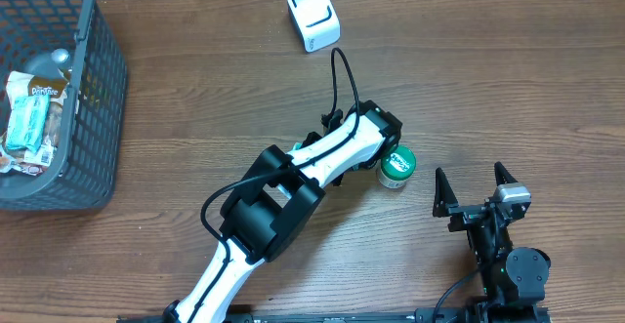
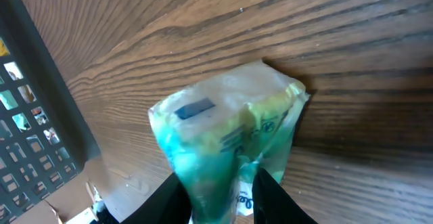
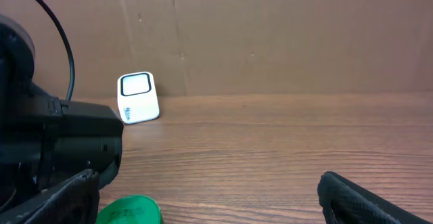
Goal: Scan the item barcode
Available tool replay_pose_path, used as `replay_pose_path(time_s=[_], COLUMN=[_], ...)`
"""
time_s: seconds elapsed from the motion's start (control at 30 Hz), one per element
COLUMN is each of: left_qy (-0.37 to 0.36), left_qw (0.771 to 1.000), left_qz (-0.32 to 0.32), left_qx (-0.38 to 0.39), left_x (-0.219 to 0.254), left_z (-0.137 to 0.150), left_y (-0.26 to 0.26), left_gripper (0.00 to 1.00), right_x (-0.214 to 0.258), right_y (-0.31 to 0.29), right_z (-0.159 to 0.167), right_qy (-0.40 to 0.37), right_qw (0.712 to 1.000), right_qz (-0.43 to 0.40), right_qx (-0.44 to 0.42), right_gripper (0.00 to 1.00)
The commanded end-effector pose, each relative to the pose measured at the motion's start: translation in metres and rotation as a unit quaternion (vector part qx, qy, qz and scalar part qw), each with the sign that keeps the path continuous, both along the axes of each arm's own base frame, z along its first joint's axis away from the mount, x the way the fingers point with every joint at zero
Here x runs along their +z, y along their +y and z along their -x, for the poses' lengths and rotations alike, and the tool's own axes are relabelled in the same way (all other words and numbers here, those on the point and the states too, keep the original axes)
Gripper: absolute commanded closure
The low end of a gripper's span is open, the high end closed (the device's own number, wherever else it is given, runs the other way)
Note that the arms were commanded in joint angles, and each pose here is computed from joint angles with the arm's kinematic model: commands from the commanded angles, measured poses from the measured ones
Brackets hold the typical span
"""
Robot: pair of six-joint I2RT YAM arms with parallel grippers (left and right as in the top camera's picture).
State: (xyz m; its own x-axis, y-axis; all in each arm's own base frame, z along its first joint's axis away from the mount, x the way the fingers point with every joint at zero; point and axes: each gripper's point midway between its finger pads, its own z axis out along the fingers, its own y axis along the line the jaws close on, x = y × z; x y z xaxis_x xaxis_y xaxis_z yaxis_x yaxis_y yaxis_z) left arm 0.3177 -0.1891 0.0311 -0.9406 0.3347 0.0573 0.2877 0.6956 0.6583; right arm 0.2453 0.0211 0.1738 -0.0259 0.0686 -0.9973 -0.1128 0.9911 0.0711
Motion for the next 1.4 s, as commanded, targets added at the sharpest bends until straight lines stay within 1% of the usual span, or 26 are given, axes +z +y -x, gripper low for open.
replay_pose_path(time_s=[0.0,0.1,0.23,0.37,0.43,0.53,0.67,0.77,0.9,1.03,1.13,1.27,1.33,1.37], left_qy=[-0.009,-0.014,-0.015,-0.014,-0.01,0.014,0.033,0.062,0.073,0.087,0.093,0.095,0.101,0.104], left_qw=[0.999,0.999,0.999,0.998,0.998,0.996,0.993,0.989,0.984,0.978,0.977,0.976,0.974,0.973], left_qz=[0.028,0.039,0.047,0.048,0.059,0.085,0.097,0.123,0.145,0.167,0.172,0.175,0.181,0.182], left_qx=[0.013,0.015,0.017,0.024,0.034,0.04,0.052,0.057,0.068,0.085,0.09,0.09,0.094,0.096], left_x=[0.003,0.006,0.008,0.011,0.012,0.01,0.008,0.002,-0.001,-0.004,-0.005,-0.007,-0.009,-0.01], left_z=[-0.005,-0.009,-0.01,-0.012,-0.014,-0.013,-0.013,-0.011,-0.015,-0.013,-0.012,-0.011,-0.009,-0.007], left_y=[-0.012,-0.017,-0.02,-0.017,-0.017,-0.021,-0.016,-0.017,-0.016,-0.017,-0.017,-0.018,-0.019,-0.019], left_gripper=[0.69,0.68,0.59,0.51,0.49,0.48,0.47,0.46,0.46,0.51,0.59,0.63,0.68,0.72], right_x=[-0.003,-0.003,-0.003,-0.003,-0.003,-0.003,-0.003,-0.003,-0.003,-0.003,-0.003,-0.003,-0.003,-0.003], right_y=[-0.001,-0.001,-0.001,-0.001,-0.001,-0.001,-0.001,-0.001,-0.001,-0.001,-0.001,-0.001,-0.001,-0.001], right_z=[0.0,0.0,0.0,0.0,0.0,0.0,0.0,0.0,0.0,0.0,0.0,0.0,0.0,0.0], right_qy=[-0.001,-0.001,-0.001,-0.001,-0.001,-0.001,-0.001,-0.001,-0.001,-0.001,-0.001,-0.001,-0.001,-0.001], right_qw=[1.0,1.0,1.0,1.0,1.0,1.0,1.0,1.0,1.0,1.0,1.0,1.0,1.0,1.0], right_qz=[0.002,0.002,0.002,0.002,0.002,0.002,0.002,0.002,0.002,0.002,0.002,0.002,0.002,0.002], right_qx=[-0.003,-0.003,-0.003,-0.003,-0.003,-0.003,-0.003,-0.003,-0.003,-0.003,-0.003,-0.003,-0.003,-0.003], right_gripper=[0.0,0.0,0.0,0.0,0.0,0.0,0.0,0.0,0.0,0.0,0.0,0.0,0.0,0.0])
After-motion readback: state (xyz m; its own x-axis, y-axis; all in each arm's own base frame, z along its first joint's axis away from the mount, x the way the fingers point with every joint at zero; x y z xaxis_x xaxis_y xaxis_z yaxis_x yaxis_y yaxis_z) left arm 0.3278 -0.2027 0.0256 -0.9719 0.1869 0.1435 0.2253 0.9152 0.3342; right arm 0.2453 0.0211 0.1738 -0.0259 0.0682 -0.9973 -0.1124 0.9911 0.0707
